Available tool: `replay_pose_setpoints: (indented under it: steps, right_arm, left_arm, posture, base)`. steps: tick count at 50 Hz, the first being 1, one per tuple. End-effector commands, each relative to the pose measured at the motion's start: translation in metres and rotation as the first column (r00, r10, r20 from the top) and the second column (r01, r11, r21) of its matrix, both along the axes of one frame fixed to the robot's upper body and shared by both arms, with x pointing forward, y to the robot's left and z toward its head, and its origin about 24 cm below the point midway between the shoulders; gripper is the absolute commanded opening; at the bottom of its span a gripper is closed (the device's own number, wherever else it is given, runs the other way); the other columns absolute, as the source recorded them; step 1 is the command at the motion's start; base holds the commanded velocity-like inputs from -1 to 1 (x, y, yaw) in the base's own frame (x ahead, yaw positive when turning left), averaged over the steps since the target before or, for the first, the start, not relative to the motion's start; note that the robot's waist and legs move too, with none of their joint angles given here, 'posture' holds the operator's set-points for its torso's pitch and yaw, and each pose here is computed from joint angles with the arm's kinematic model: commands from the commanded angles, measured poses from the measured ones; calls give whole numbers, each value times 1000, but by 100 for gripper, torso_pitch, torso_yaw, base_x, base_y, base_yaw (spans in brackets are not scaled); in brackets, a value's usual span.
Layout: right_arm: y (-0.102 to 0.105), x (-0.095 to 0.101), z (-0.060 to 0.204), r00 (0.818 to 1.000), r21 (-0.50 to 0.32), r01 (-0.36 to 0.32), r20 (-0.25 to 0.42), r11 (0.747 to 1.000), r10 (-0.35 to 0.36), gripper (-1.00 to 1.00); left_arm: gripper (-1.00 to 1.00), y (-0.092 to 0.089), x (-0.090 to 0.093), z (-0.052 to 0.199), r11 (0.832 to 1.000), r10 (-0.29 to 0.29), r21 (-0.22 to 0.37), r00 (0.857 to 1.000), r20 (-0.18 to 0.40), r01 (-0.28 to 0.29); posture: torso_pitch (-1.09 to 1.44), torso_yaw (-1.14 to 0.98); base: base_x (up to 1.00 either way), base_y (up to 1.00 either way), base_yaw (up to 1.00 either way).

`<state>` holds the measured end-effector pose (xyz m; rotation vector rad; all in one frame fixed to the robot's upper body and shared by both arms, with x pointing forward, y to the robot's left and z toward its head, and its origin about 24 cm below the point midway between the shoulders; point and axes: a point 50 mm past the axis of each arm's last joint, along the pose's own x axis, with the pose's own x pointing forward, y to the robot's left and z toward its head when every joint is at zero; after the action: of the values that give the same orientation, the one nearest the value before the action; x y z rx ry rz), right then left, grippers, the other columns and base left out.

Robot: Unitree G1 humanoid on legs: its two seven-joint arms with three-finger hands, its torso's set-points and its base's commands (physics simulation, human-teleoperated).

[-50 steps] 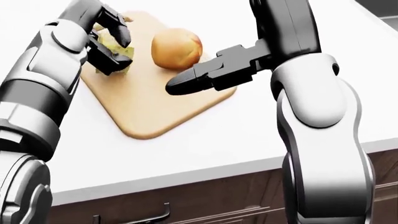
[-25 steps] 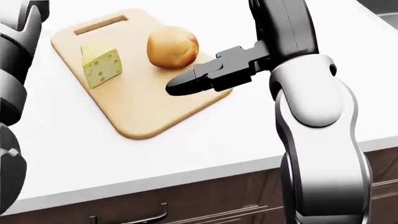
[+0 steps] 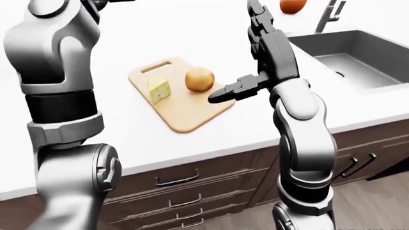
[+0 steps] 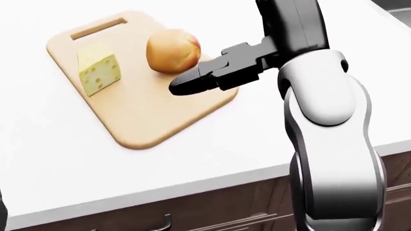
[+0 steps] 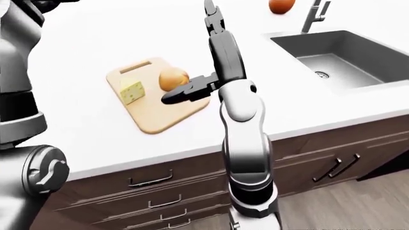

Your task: Place the bread and cheese on the cutting board.

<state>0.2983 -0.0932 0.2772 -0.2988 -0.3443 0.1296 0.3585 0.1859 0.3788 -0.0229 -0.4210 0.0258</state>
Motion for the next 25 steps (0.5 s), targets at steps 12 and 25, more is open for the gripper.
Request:
replay_pose_setpoints:
  steps: [12, 25]
  right_arm:
    - [0, -8, 18, 996, 2, 2, 88, 1000, -3, 100]
    - [-2, -10, 17, 996, 5, 5, 87, 1000, -5, 100]
  left_arm:
    - [100, -1, -51, 9, 997, -59, -46, 996, 62, 62]
    - [100, -9, -98, -21, 991, -105, -80, 993, 60, 109]
  posture:
    - [0, 0]
    - [0, 0]
  base:
    - [0, 0, 0]
    - [0, 0, 0]
